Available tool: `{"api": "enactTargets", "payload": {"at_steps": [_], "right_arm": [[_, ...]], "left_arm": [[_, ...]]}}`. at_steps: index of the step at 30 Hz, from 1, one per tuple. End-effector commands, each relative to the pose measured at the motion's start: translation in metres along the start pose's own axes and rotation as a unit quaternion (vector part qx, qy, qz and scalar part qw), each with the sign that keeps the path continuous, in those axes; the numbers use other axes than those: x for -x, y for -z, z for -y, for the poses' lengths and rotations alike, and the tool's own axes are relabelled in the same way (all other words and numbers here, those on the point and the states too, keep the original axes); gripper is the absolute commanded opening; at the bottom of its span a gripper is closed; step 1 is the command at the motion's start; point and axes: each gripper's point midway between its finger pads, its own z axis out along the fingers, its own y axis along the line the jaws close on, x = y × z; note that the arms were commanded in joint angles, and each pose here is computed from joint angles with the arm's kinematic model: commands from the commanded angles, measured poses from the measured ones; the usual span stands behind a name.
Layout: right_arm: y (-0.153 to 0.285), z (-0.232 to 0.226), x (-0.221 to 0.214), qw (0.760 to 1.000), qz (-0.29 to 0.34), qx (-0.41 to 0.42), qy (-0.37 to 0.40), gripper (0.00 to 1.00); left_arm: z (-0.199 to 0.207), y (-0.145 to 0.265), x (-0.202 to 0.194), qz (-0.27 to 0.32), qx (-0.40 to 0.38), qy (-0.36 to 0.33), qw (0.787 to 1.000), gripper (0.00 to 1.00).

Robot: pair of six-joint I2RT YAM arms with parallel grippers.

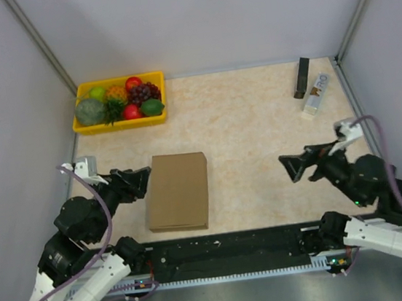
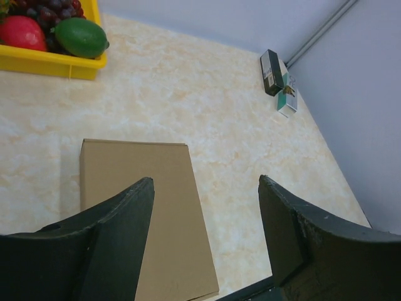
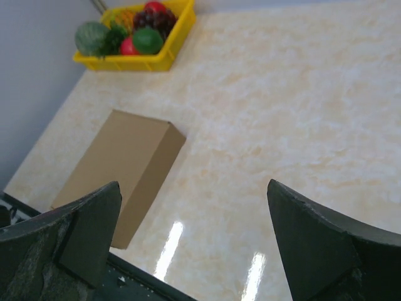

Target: Fold the paper box

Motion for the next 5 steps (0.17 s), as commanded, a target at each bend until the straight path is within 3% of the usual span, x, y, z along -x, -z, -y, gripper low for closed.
{"api": "enactTargets", "payload": {"at_steps": [1,5], "right_arm": [[0.05,0.032,0.048,0.996,0.075,-0.02,0.041,0.99],[0.085,0.042,0.085,0.99,0.139,-0.008,0.024,0.99]], "left_arm": [[0.018,-0.003,0.036,0.056,-0.024,-0.008,0.998,0.72],[0.023,0.004,0.051,0.068,-0.028,-0.023,0.997,0.72]]}}
